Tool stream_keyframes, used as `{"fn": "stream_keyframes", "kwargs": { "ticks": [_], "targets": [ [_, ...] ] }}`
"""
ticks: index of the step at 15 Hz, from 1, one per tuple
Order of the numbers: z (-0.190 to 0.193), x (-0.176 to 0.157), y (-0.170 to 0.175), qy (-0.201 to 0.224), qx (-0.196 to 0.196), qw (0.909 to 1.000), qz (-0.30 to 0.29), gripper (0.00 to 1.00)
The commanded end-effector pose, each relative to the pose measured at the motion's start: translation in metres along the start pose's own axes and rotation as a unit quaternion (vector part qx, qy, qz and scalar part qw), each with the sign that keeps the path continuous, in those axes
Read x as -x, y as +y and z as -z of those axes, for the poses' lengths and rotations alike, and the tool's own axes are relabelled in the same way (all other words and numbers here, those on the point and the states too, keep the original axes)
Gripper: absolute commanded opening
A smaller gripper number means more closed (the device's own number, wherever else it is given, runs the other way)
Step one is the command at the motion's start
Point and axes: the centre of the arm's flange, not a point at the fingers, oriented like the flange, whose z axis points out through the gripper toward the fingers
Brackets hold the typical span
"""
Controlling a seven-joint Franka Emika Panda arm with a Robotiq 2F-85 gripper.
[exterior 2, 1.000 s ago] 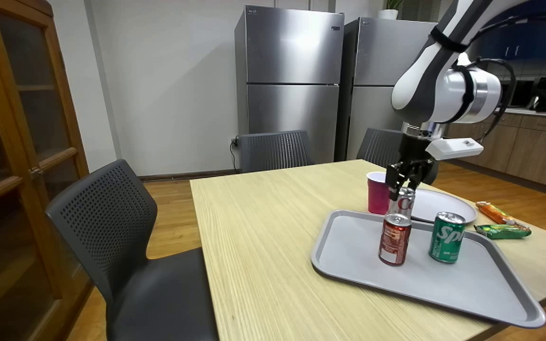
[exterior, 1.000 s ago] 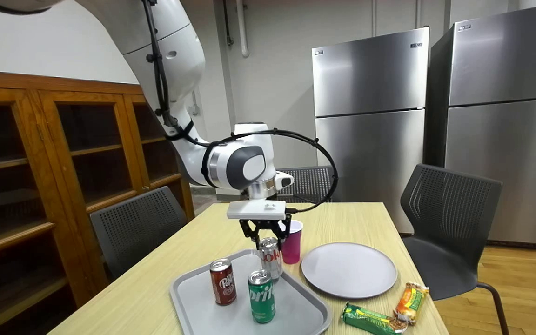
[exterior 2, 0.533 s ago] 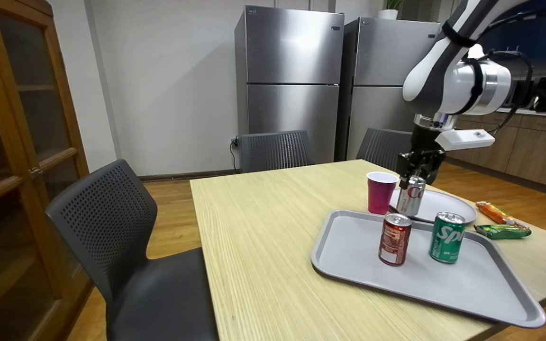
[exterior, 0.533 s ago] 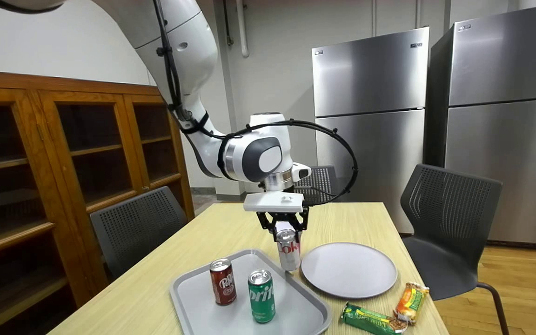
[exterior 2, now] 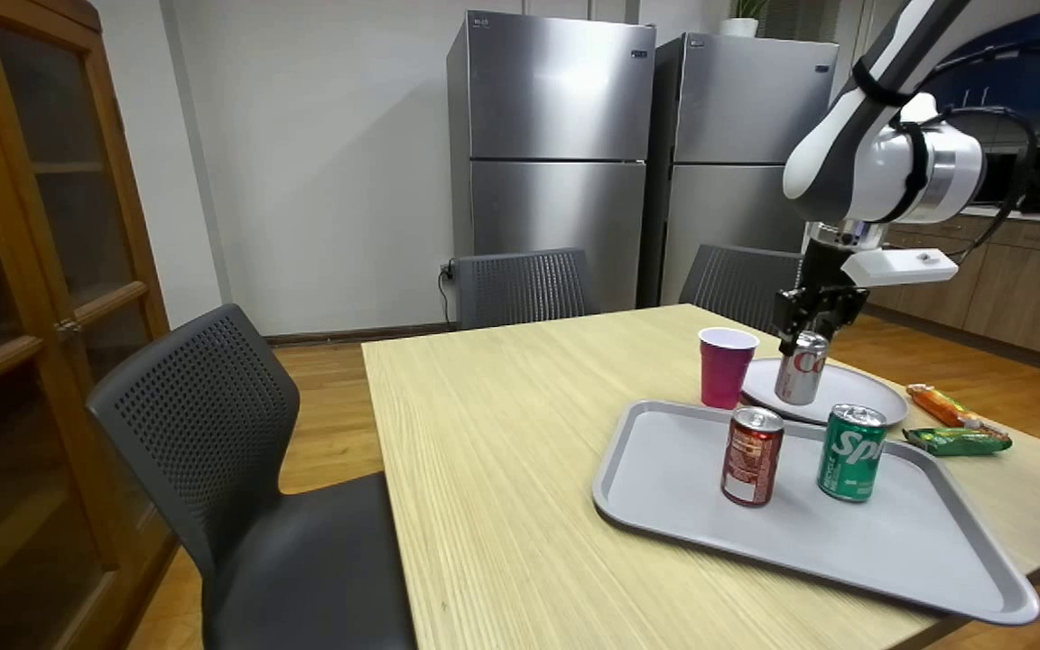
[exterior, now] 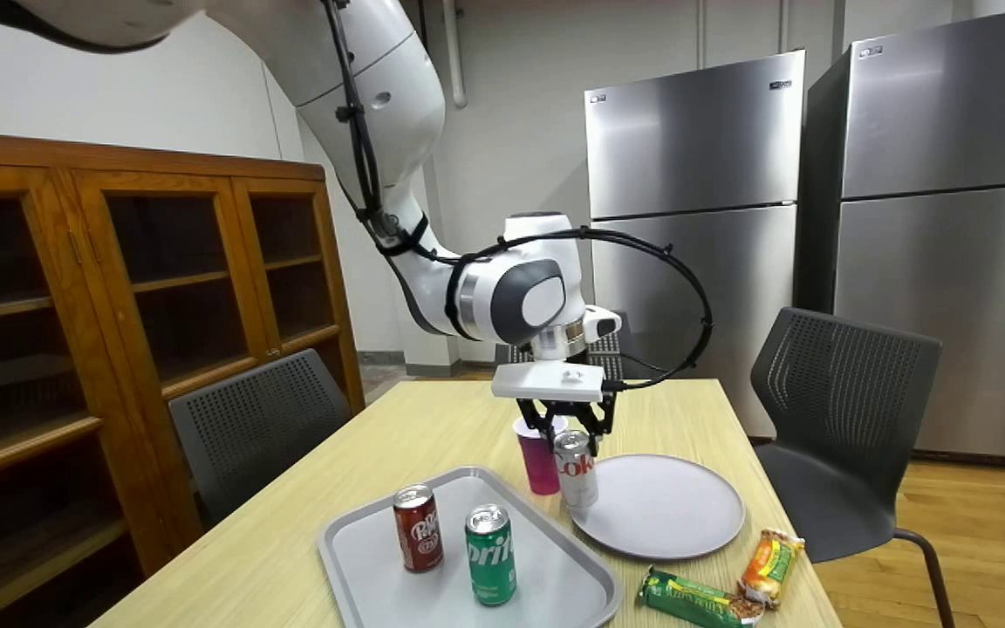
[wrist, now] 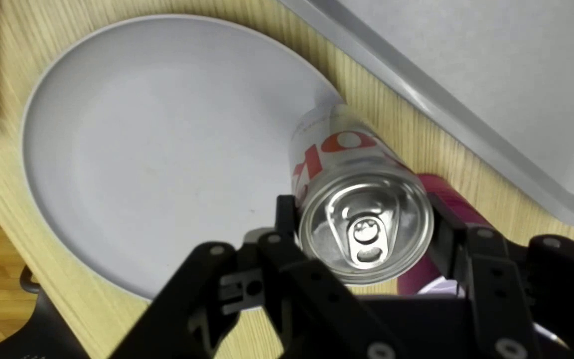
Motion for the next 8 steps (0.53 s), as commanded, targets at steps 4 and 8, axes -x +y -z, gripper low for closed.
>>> {"fn": "stream_keyframes", "kwargs": {
  "ticks": [4, 8],
  "targets": [
    [-0.003, -0.023, 0.038, -0.013, 0.005, 0.9987, -0.050, 0.38],
    [0.005, -0.028, 0.061, -0.031, 0.009, 0.9970, -0.070, 0.38]
  ]
}}
